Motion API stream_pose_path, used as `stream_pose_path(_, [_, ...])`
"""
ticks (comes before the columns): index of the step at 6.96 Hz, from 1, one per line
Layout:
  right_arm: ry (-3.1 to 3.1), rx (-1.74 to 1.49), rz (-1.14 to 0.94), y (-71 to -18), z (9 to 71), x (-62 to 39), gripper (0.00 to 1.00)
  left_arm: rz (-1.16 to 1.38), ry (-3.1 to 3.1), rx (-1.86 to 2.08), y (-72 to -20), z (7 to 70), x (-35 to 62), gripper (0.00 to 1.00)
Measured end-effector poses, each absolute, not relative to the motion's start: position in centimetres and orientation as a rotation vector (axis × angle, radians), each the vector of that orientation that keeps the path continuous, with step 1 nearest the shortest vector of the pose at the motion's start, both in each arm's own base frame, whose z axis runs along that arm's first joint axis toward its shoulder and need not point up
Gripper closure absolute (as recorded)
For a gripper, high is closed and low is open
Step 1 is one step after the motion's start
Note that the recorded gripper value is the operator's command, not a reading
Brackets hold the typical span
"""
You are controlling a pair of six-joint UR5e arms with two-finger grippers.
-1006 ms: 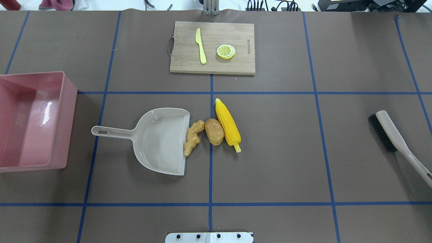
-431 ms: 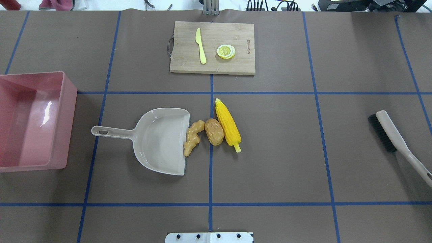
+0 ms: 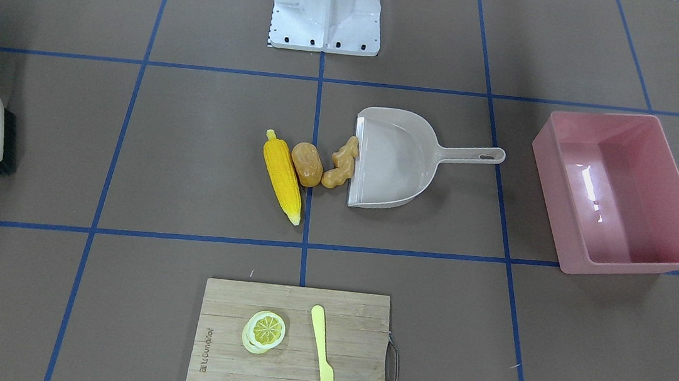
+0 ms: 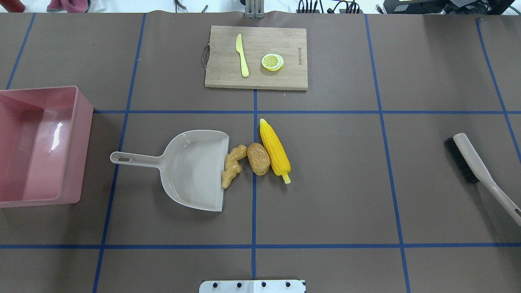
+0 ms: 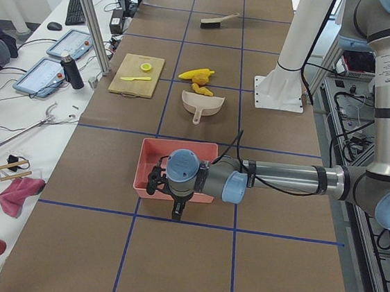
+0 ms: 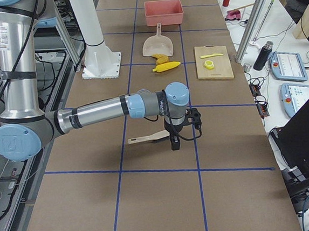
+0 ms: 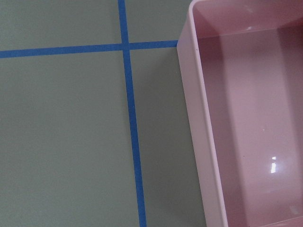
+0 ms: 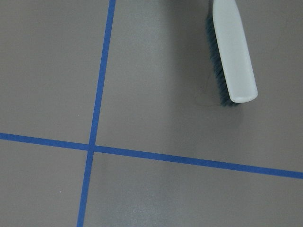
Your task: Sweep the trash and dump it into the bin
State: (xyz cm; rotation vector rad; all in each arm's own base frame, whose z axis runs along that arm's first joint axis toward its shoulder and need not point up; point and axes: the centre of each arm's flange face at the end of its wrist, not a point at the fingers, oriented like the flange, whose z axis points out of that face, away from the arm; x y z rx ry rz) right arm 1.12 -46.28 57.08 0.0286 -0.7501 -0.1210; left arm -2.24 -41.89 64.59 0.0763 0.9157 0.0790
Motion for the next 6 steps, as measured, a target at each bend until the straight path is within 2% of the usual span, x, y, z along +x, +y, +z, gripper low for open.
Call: stream_pose_path(6, [-0.749,0.042,-0.129,-46.18,56.77,1.38,0.0,0.076,0.914,0.071,-41.83,64.53,-2.09,0.02])
